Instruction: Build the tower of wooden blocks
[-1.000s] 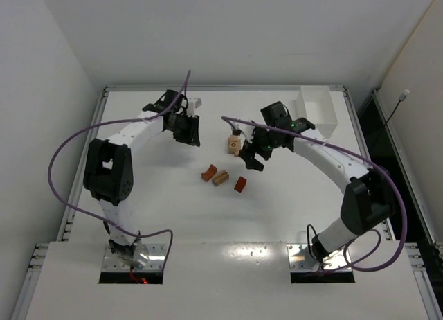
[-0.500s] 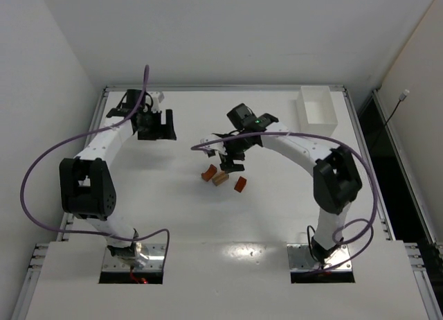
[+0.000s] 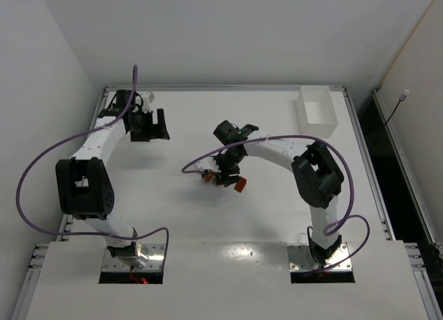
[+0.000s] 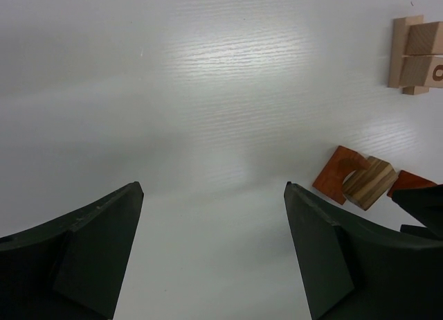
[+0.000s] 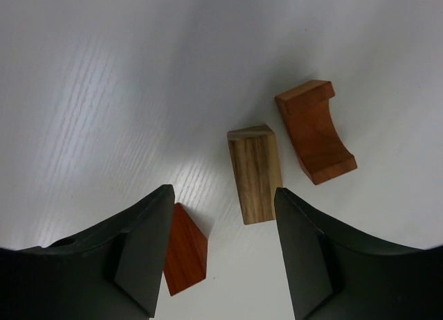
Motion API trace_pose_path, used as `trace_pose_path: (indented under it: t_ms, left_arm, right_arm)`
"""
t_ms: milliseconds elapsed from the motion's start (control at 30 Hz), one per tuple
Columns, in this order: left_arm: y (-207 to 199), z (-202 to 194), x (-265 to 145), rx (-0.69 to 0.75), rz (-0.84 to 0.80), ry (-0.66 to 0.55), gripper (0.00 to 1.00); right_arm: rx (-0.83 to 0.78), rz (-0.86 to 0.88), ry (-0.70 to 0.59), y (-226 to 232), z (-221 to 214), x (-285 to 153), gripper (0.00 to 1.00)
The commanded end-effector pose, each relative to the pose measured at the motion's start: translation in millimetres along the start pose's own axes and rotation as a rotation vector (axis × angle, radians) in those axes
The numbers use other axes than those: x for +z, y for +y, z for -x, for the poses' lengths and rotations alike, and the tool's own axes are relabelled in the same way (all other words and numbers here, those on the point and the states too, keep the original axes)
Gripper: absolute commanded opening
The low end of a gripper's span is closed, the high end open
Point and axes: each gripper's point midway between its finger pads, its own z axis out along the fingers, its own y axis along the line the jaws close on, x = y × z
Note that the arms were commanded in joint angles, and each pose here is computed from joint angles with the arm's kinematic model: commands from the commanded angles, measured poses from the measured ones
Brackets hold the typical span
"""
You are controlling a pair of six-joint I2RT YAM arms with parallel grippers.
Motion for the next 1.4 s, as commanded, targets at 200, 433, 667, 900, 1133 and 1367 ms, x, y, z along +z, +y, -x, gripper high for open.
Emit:
trace_pose_path:
  t_ms: [200, 433, 667, 900, 1133, 1367]
  left_arm:
    - [-3, 24, -2, -0.011, -0.049, -0.033, 0.81]
    - [-5, 22, 1, -0.014, -0.068, -0.022, 0.81]
    - [-4, 22, 4, -0.014, -0.068, -0.022, 0.81]
    - [-2, 19, 10, -0.021, -0.066, -0.005, 0.81]
    - [-1, 21, 13, -0.011, -0.068, 0.0, 0.81]
    - [11, 31, 5, -0.132, 0.047, -0.053, 0.81]
  right_arm:
    - [-0.065, -0.046, 0.062, -12, -9, 11, 0.56]
    - [-0.066, -0.069, 0.064, -26, -7, 13, 0.56]
    - [-0.058, -0.041, 0.084, -24, -15, 20, 0.54]
    - [-0.048, -0.037, 0.136, -26, -28, 26, 0.35]
    - [0.2, -0.187, 0.093, -49, -1, -24, 0.0]
    - [0.843, -0.474, -0.028, -82, 30, -130, 0.0]
